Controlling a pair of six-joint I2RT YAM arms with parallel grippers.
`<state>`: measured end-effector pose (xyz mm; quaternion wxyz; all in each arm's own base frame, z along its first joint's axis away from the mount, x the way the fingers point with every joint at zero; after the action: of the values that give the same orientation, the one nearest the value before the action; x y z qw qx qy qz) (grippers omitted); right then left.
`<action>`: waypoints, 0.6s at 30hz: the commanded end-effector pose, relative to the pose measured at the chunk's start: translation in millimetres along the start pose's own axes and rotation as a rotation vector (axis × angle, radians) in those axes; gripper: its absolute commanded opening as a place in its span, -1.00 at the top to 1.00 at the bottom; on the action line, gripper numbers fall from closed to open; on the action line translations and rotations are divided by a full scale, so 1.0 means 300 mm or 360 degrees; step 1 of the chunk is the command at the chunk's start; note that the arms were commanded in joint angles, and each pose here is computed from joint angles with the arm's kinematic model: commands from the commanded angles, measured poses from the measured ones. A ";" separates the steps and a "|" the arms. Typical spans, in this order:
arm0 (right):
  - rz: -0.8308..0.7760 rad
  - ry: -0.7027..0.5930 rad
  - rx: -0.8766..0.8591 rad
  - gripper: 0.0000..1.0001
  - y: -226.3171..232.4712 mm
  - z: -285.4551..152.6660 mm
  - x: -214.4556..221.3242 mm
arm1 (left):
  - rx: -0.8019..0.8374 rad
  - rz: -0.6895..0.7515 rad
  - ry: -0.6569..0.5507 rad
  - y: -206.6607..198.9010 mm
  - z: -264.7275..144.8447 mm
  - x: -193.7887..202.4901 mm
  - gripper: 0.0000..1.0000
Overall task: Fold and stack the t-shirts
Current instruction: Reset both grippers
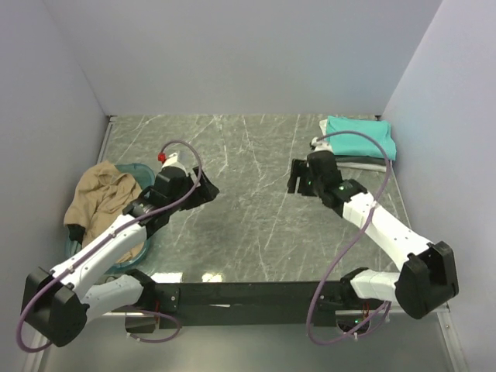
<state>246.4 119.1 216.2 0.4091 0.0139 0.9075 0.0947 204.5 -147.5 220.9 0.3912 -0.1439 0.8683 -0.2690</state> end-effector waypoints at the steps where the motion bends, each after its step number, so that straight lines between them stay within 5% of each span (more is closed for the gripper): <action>1: 0.0143 -0.0068 -0.0293 -0.55 0.085 -0.014 0.021 | -0.0045 -0.0052 -0.0121 0.011 -0.022 -0.008 -0.70; 18: 0.0062 -0.0021 -0.0364 -0.56 0.173 -0.004 0.114 | -0.0128 -0.0088 -0.0270 0.069 -0.120 -0.001 -0.68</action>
<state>213.0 167.6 190.8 0.3829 -0.0233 0.9029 0.1940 178.0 -119.7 228.0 0.4418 -0.2003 0.8421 -0.2358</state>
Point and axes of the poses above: each gripper's point midway between its finger pads, its own z axis out along the fingers, its own y axis along the line the jaws close on, x = y × z, the point moved 10 cm from there along -z, back along the fingers, and after that the axes turned 2 degrees about -z, right-handed, at the moved point
